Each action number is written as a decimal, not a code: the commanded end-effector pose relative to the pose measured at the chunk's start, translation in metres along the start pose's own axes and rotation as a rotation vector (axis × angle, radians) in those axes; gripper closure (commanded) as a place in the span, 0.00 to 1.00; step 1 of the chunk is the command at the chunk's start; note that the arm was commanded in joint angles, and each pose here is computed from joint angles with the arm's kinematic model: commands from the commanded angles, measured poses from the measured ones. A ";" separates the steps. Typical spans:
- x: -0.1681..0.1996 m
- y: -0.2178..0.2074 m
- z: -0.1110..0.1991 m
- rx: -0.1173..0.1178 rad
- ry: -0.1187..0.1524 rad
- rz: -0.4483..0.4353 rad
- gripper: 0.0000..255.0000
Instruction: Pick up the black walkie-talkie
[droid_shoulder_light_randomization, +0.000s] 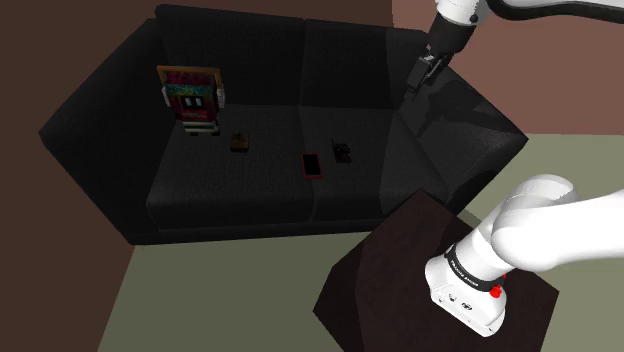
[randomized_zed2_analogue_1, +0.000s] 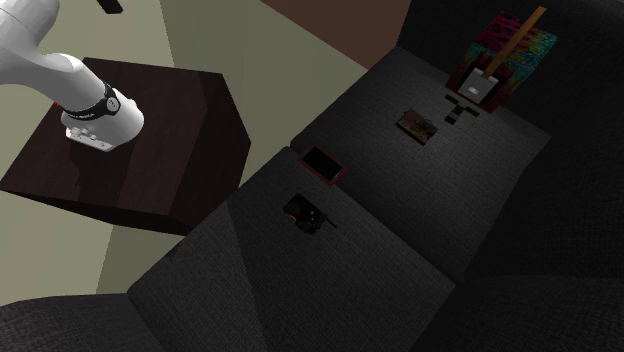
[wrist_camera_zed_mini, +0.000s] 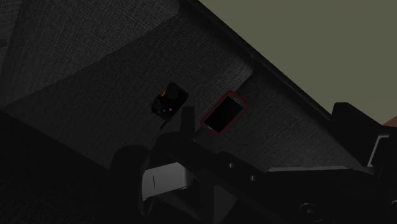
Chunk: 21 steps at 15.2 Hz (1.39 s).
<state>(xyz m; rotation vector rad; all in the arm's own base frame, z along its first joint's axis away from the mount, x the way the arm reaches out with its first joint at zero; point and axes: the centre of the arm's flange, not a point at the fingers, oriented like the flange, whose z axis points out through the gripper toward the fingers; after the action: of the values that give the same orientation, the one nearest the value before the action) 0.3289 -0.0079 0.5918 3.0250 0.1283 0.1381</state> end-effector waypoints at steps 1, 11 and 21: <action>0.000 0.000 0.000 0.000 0.000 0.000 0.00; 0.073 0.038 0.107 0.019 -0.026 0.026 0.00; 0.143 0.076 0.216 0.038 -0.052 0.053 0.00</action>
<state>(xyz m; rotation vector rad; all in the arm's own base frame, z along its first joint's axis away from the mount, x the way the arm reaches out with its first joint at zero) 0.4862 -0.0895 0.4091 3.0670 0.0515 0.0643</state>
